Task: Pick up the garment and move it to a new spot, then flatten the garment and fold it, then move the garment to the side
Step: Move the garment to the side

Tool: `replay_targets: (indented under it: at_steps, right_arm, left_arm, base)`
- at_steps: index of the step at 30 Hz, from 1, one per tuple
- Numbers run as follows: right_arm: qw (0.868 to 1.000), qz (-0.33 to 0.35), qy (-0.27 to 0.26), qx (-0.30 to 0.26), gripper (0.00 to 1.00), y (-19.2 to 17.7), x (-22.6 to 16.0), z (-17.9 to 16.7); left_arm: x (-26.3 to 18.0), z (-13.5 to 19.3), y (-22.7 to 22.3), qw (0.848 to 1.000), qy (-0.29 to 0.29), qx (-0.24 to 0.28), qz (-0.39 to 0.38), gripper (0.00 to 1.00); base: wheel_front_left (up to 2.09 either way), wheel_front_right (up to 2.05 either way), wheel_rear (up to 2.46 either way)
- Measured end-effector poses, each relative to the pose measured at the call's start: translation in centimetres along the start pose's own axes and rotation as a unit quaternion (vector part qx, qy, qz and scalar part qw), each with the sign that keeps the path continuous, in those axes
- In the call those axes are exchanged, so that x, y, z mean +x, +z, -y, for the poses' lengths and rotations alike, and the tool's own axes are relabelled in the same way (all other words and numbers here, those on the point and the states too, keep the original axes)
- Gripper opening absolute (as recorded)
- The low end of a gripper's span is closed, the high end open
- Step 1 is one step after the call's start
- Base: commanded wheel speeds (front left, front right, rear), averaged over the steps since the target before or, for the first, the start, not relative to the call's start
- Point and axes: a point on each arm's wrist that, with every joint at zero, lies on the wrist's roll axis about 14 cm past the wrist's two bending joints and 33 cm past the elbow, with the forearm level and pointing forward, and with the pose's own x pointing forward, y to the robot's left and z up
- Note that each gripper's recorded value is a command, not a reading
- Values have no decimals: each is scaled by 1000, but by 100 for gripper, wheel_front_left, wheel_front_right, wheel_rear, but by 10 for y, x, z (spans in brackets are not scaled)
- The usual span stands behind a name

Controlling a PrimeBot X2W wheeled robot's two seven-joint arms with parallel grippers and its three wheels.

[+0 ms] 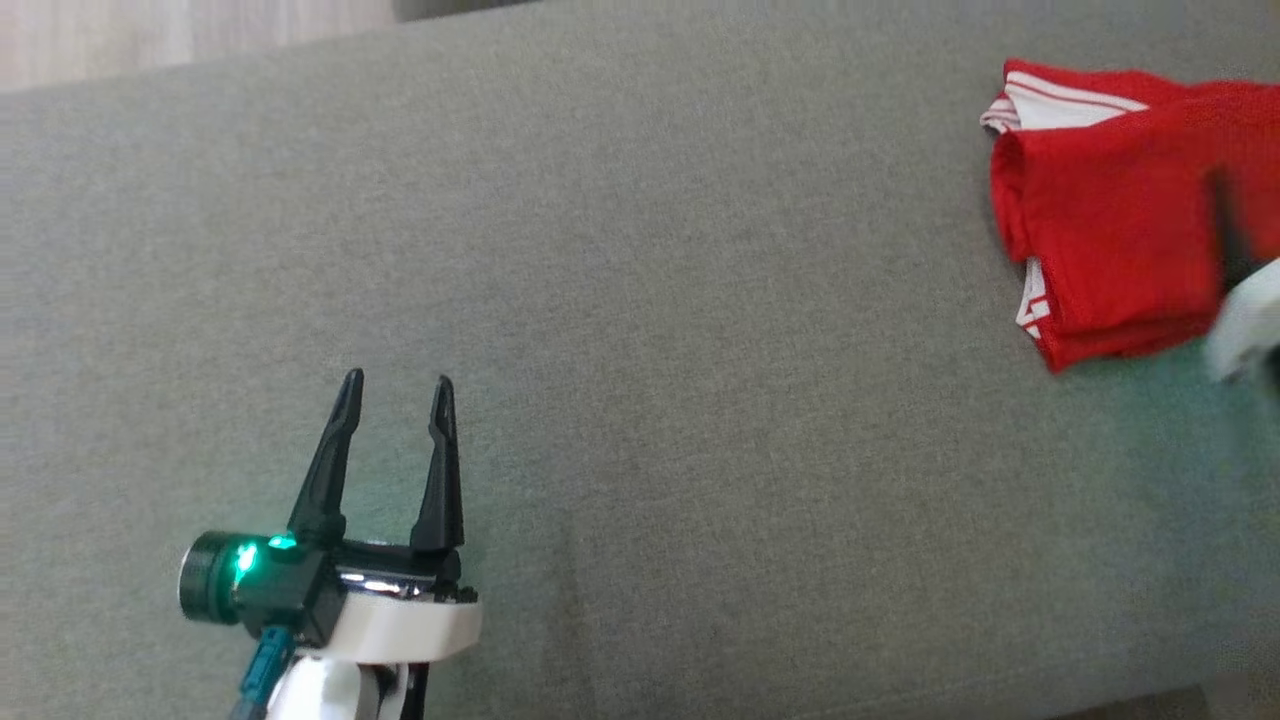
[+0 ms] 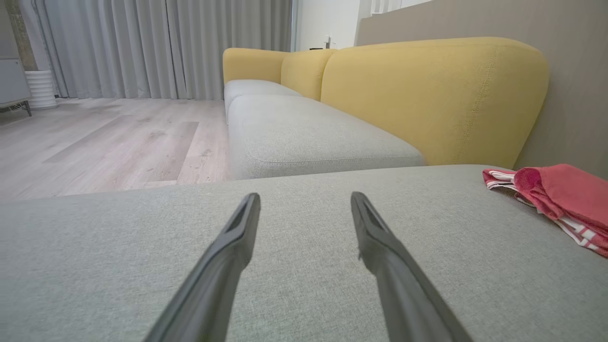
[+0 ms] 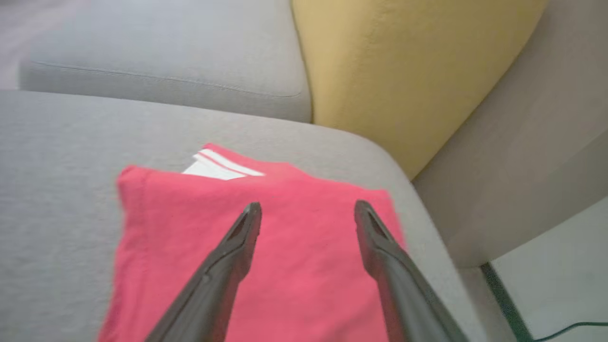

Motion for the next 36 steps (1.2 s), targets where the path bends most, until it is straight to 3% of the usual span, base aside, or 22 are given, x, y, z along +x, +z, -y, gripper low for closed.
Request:
replay_targets:
  at_steps: [7, 15, 20, 22, 27, 36]
  right_arm:
    - [995, 15, 92, 46, 100, -27, -30, -102]
    - [971, 68, 191, 126, 100, -29, -81, -213]
    - [963, 106, 190, 159, 100, -23, -106, -222]
    - [958, 145, 182, 169, 100, -5, -119, -218]
    - [954, 213, 172, 125, 100, 22, -149, -209]
    - [952, 221, 172, 128, 100, 20, -166, -209]
  left_arm:
    - [-22, 0, 12, 1000, 11, 10, 9, 100]
    - [-67, -12, 16, 998, 51, 22, 8, 100]
    - [-89, -20, 21, 996, 78, 27, 17, 100]
    - [-96, -23, 24, 996, 87, 28, 22, 100]
    - [-107, -33, 24, 993, 112, 30, 22, 100]
    - [-113, -47, 29, 989, 144, 26, 30, 100]
  base:
    - [0, 0, 0]
    - [0, 0, 0]
    - [0, 0, 0]
    - [0, 0, 0]
    - [0, 0, 0]
    - [0, 0, 0]
